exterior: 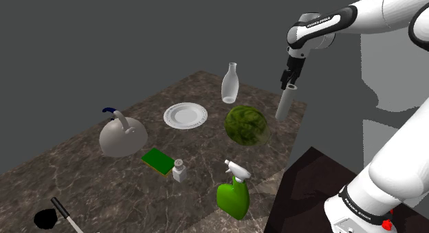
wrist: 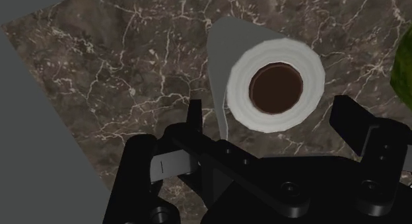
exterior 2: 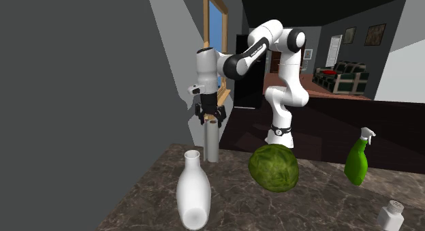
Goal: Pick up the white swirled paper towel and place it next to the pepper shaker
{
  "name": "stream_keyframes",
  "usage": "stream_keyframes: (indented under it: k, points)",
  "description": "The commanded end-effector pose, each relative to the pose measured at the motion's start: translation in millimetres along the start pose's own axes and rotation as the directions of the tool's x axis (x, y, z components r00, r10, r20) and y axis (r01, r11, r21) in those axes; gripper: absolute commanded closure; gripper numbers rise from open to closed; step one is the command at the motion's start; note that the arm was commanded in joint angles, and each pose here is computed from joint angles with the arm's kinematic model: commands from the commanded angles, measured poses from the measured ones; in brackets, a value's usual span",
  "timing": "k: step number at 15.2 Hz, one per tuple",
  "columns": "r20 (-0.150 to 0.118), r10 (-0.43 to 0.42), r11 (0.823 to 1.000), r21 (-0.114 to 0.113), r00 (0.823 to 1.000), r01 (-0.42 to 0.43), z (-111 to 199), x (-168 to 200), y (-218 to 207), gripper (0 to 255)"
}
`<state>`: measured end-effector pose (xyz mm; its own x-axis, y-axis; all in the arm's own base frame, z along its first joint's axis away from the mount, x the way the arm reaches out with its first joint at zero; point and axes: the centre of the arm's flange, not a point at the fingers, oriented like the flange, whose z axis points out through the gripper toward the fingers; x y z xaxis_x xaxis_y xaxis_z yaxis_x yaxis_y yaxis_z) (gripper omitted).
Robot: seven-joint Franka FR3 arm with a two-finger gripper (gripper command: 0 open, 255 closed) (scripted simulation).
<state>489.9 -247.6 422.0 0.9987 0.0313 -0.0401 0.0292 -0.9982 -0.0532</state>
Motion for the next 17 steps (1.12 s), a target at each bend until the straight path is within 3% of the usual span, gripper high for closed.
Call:
stream_keyframes:
  k: [1, 10, 11, 17]
  points:
    - [0.000, 0.000, 1.000, 0.000, 1.000, 0.000, 9.9, -0.1, 0.6, 0]
    - [0.000, 0.000, 1.000, 0.000, 1.000, 0.000, 18.3, -0.1, 0.6, 0]
    - [0.000, 0.000, 1.000, 0.000, 1.000, 0.000, 18.3, -0.1, 0.6, 255]
    - [0.000, 0.000, 1.000, 0.000, 1.000, 0.000, 18.6, -0.3, 0.3, 255]
